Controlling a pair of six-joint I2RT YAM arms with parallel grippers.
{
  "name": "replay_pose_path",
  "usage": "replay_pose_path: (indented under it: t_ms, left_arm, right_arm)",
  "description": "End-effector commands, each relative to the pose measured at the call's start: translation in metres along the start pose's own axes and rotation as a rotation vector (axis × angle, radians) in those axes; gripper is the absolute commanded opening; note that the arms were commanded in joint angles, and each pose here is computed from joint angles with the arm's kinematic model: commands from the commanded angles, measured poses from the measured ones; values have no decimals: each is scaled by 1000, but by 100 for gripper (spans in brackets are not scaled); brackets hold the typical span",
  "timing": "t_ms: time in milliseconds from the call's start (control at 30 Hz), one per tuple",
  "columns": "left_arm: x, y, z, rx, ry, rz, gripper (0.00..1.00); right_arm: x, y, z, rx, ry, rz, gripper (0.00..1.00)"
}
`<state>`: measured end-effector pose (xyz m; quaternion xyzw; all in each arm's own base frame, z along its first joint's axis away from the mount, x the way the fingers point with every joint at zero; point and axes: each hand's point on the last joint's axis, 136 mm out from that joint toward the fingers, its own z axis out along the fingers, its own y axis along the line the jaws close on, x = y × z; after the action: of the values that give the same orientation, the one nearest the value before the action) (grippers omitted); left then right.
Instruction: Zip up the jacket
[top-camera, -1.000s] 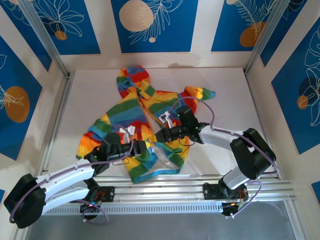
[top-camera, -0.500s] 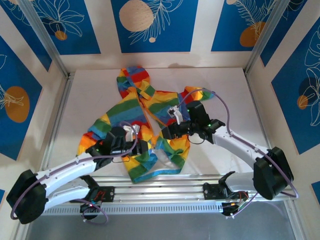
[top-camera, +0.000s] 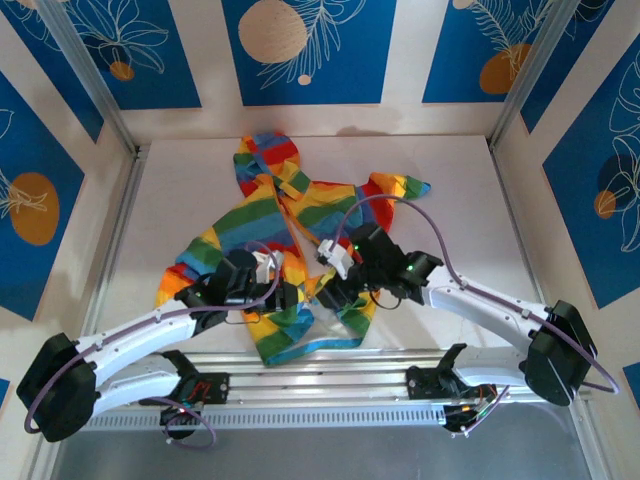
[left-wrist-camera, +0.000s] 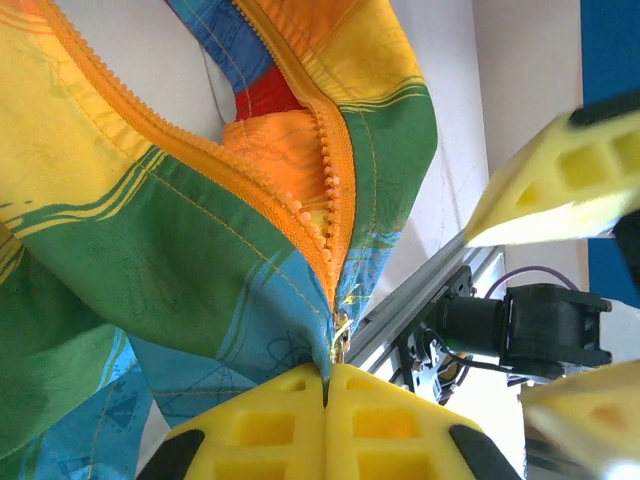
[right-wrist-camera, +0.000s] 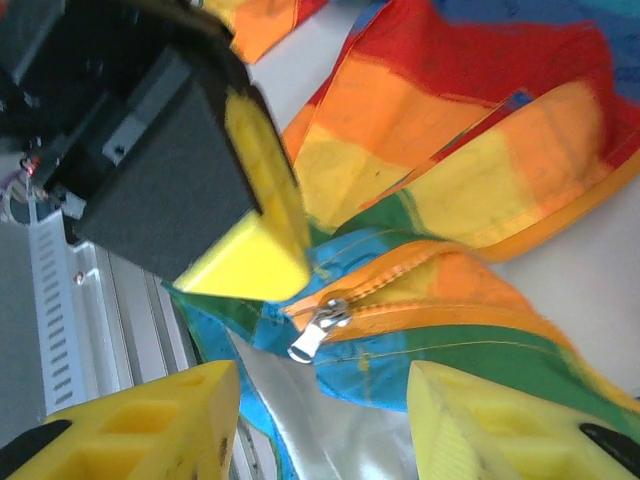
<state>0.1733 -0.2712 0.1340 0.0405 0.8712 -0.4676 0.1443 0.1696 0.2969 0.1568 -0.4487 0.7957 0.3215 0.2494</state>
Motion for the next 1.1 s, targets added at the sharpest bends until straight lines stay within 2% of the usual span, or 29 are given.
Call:
replay_pose_path:
  t_ms: [0, 267, 800, 867, 1067]
  left_arm:
    - [0, -11, -3, 25, 19, 8, 0]
    - [-2, -16, -7, 39, 5, 0, 0]
    - [-2, -15, -12, 35, -15, -8, 0]
    - [-1, -14, -11, 36, -13, -8, 0]
    - [-1, -14, -11, 33, -7, -6, 0]
  right_arm:
    - [20, 1, 10, 57, 62, -61, 48]
    - [27, -1, 26, 122, 115, -186, 49]
    - [8, 3, 44, 85, 97, -254, 49]
    - [7, 3, 45, 85, 94, -253, 46]
    - [8, 0, 45, 102, 95, -260, 25]
